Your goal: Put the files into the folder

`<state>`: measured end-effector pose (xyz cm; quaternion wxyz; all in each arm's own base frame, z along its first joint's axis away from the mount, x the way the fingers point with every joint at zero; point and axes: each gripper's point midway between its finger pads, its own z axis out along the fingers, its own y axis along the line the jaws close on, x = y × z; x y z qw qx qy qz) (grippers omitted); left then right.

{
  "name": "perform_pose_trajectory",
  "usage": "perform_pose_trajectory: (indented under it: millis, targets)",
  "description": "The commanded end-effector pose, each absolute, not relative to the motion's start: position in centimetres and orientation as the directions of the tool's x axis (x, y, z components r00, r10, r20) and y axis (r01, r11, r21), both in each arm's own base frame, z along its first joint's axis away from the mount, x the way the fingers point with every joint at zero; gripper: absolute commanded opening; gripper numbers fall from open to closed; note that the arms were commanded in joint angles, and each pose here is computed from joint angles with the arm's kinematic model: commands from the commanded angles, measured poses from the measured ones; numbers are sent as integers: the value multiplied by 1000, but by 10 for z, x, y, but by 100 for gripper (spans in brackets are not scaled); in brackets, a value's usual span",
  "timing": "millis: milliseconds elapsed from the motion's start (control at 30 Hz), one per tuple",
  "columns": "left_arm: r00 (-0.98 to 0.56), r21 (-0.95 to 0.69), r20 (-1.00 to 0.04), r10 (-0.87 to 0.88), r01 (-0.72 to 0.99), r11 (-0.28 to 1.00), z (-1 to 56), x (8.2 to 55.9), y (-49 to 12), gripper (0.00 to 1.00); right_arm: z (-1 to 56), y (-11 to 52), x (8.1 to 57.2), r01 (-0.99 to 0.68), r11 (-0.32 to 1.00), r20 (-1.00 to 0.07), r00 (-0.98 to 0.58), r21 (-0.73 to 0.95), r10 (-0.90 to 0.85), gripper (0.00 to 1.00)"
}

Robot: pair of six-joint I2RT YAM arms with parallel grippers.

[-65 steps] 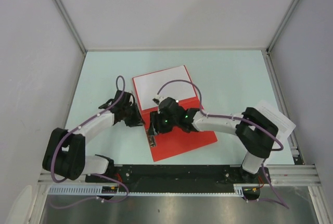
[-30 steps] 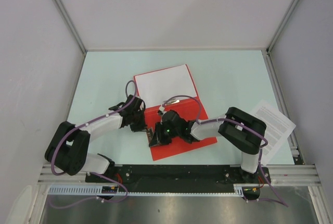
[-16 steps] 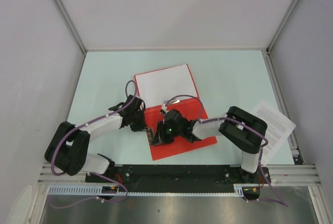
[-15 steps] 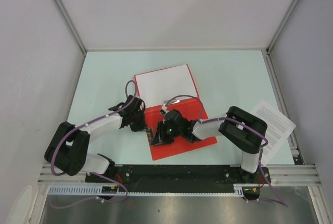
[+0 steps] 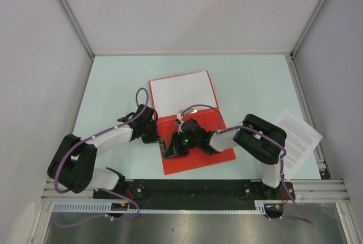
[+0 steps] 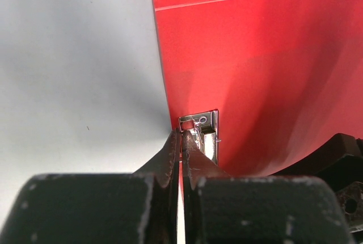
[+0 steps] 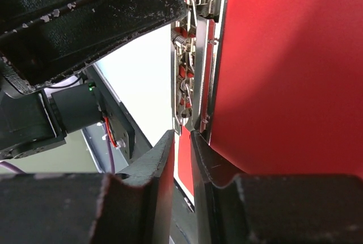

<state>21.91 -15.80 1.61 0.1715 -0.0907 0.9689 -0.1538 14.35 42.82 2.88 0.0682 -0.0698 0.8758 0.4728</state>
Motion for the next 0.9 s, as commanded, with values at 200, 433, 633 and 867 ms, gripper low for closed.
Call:
perform_pose_trajectory:
  millis: [200,433,633,867]
  targets:
    - [-927,-298,-284,-246,-159,941,4,203,-148,0,31,434,145,-187,518,-194,-980,834,-41,22]
    - [-925,-290,-276,-262,-179,940,3,199,-146,0,27,437,148,-171,501,-180,-983,848,-31,19]
    - [-924,-293,-278,-264,-180,939,4,199,-146,0,24,436,151,-172,510,-187,-982,843,-23,7]
    - [-929,-288,-267,-258,-178,941,1,194,-146,0,-1,419,151,-224,630,-229,-971,743,-74,0]
